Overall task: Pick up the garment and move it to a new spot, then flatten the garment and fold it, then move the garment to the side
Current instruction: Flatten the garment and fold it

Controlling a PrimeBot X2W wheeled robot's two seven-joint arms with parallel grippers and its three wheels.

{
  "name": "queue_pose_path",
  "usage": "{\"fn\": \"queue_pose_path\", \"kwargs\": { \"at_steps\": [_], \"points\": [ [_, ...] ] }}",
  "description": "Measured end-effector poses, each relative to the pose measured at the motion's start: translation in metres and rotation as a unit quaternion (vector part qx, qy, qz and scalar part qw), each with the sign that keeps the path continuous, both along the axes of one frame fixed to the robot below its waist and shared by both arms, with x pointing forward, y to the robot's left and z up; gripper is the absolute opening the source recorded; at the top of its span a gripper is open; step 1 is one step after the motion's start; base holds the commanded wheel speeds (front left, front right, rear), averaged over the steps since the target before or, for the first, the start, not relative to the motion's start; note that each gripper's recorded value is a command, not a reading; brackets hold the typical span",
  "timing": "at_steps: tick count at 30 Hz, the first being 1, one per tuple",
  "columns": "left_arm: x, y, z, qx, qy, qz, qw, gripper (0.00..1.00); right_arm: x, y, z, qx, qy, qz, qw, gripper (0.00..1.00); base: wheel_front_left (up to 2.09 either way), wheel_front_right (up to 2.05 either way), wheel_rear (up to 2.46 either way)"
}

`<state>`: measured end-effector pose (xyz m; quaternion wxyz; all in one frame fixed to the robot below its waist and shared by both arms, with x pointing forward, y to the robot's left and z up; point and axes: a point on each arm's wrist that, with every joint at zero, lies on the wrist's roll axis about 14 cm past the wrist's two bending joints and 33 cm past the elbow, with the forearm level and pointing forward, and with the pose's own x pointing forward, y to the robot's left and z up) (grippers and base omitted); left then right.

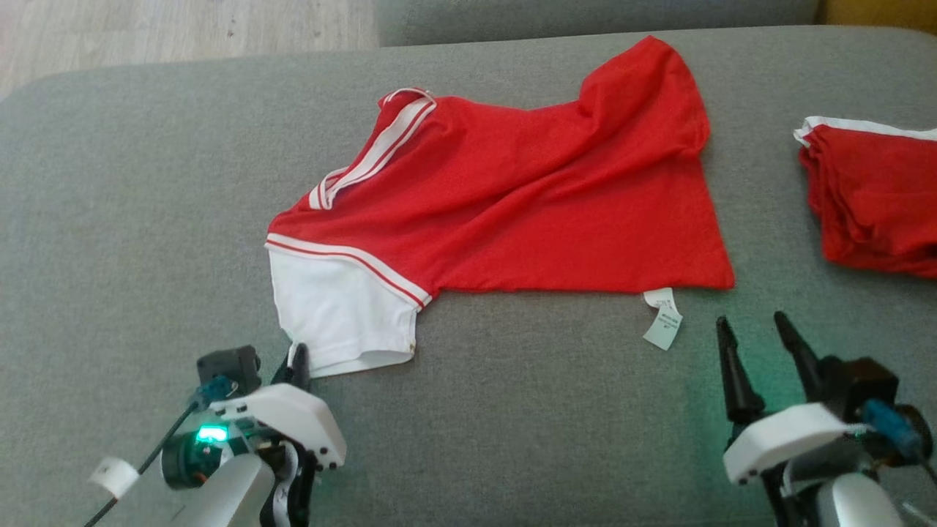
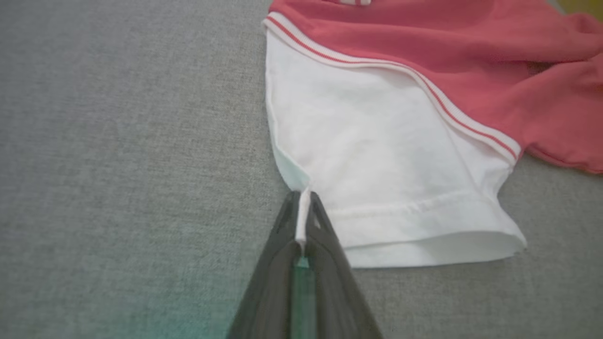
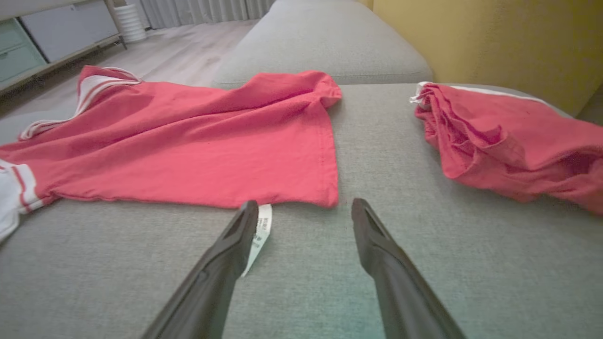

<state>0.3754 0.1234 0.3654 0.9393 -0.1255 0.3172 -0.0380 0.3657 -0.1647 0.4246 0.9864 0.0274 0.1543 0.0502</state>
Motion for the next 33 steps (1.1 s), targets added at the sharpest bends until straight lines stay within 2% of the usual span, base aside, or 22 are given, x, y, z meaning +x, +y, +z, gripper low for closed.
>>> {"fn": "queue_pose_path", "kwargs": {
  "at_steps": [9,21,23,27,33],
  "points": [
    [0.003,0.006,0.009,-0.006,-0.026,0.016,1.000,0.00,0.039,-0.012,-0.010,-0.008,0.034,-0.018,0.999,1.00,0.00,0.00,0.00],
    [0.010,0.017,0.032,-0.011,-0.083,0.043,0.996,0.00,0.055,0.000,-0.058,-0.009,0.140,-0.006,0.990,1.00,0.00,0.00,0.00],
    [0.010,0.018,0.037,-0.011,-0.090,0.046,0.995,0.00,0.055,0.005,-0.061,0.002,0.150,-0.003,0.989,0.47,0.00,0.00,0.00],
    [0.006,0.016,0.041,-0.017,-0.103,0.048,0.993,0.00,0.057,0.014,-0.061,0.030,0.158,0.000,0.987,0.01,0.00,0.00,0.00],
    [0.006,0.009,0.061,-0.035,-0.137,0.048,0.989,0.00,0.059,0.015,-0.046,0.057,0.127,-0.007,0.990,0.00,0.00,0.00,0.00]
  ]
}}
